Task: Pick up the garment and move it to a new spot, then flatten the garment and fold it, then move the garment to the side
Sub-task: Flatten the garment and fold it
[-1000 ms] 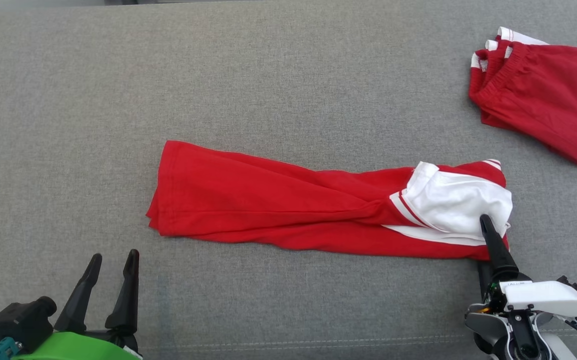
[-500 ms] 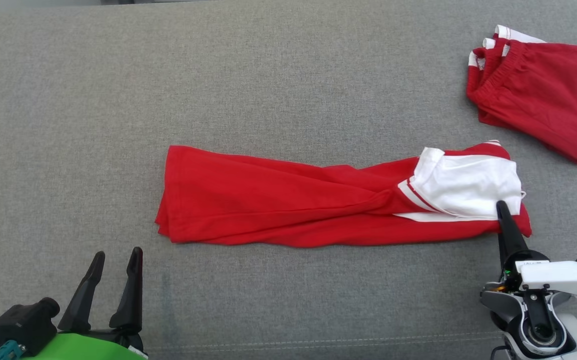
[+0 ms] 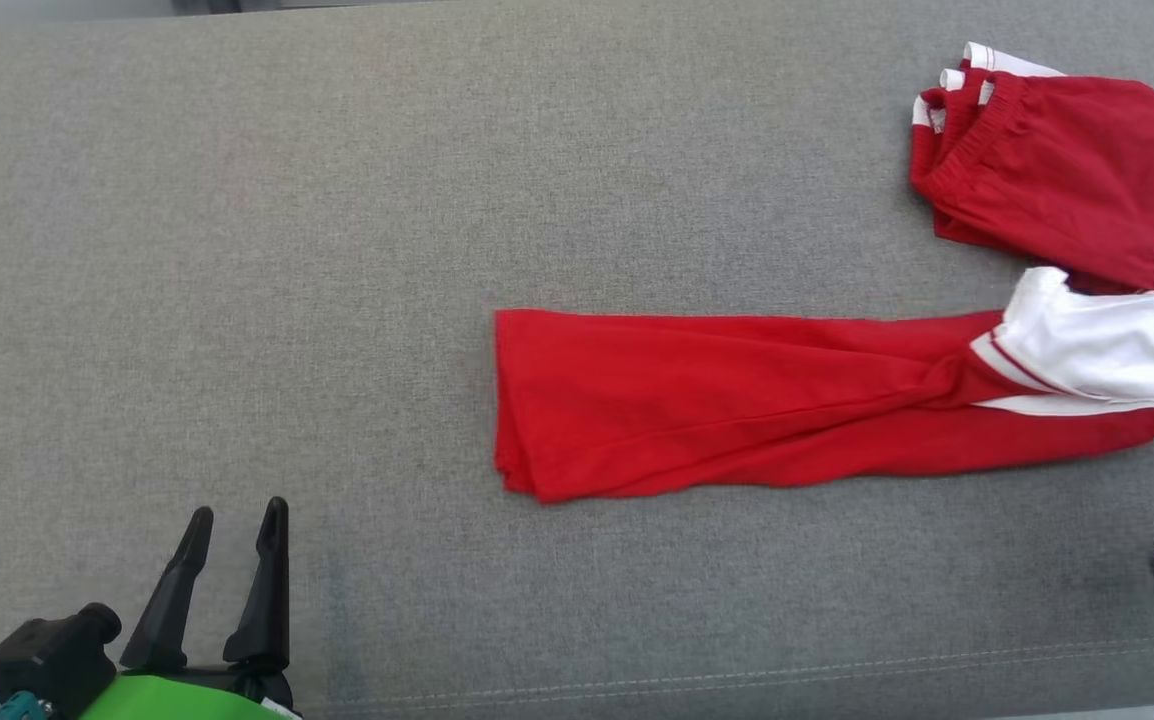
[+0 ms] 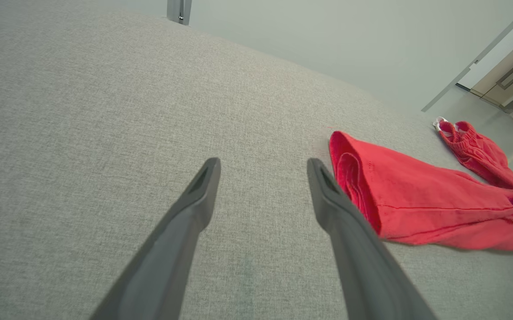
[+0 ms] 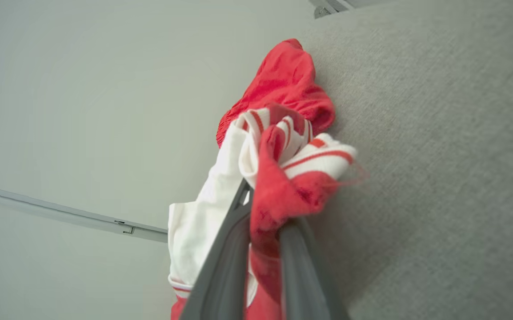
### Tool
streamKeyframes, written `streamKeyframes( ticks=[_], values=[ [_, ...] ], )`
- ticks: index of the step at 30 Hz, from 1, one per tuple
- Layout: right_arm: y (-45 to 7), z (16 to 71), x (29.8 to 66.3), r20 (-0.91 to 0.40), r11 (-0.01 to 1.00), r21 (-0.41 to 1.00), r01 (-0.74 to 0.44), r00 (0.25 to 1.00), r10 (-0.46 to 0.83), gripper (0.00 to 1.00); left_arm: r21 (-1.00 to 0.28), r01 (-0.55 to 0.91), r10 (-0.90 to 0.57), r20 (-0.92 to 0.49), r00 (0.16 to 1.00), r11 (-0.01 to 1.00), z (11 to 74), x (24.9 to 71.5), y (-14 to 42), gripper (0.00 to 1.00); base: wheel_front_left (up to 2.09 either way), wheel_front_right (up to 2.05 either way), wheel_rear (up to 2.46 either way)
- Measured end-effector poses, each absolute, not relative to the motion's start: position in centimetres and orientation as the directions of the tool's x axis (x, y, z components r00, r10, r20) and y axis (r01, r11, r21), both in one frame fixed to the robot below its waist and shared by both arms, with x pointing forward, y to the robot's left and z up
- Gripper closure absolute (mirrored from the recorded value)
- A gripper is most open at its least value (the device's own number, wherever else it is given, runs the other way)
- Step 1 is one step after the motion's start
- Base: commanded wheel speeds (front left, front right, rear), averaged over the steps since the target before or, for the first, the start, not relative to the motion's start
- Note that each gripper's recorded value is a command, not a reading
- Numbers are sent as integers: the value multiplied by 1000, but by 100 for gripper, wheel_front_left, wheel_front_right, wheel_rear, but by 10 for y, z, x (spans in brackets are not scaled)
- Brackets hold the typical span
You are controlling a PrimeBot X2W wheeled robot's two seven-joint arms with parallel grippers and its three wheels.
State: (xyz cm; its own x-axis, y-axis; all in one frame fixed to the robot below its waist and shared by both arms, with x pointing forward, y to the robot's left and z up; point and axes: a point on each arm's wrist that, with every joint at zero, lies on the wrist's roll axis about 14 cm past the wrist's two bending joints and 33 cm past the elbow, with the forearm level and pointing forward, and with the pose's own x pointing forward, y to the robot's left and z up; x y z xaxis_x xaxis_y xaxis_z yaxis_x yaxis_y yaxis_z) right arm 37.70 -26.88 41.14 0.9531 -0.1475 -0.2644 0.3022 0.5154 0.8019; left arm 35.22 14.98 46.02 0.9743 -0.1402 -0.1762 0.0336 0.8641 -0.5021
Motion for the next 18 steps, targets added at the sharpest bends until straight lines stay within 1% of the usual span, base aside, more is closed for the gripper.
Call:
streamKeyframes(
  ticks=[4, 7, 9, 13, 18],
  values=[
    [-303, 420, 377, -247, 617, 722, 313, 950, -192, 100, -507, 43, -154, -180, 972, 861, 460, 354, 145, 0, 0, 0, 0],
    [-302, 430, 383, -216, 679, 683, 270, 962, -165, 100, -514, 43, -160, -186, 969, 857, 459, 355, 142, 0, 0, 0, 0],
    [-287, 443, 394, -168, 708, 679, 196, 980, -111, 100, -520, 48, -171, -191, 967, 853, 458, 354, 138, 0, 0, 0, 0],
    [-248, 468, 409, -91, 810, 586, 6, 994, 59, 100, -533, 41, -162, -183, 970, 845, 461, 351, 137, 0, 0, 0, 0],
    [-186, 486, 406, -34, 829, 515, -218, 961, 274, 100, -535, 30, -141, -169, 975, 845, 467, 349, 141, 0, 0, 0, 0]
  ],
)
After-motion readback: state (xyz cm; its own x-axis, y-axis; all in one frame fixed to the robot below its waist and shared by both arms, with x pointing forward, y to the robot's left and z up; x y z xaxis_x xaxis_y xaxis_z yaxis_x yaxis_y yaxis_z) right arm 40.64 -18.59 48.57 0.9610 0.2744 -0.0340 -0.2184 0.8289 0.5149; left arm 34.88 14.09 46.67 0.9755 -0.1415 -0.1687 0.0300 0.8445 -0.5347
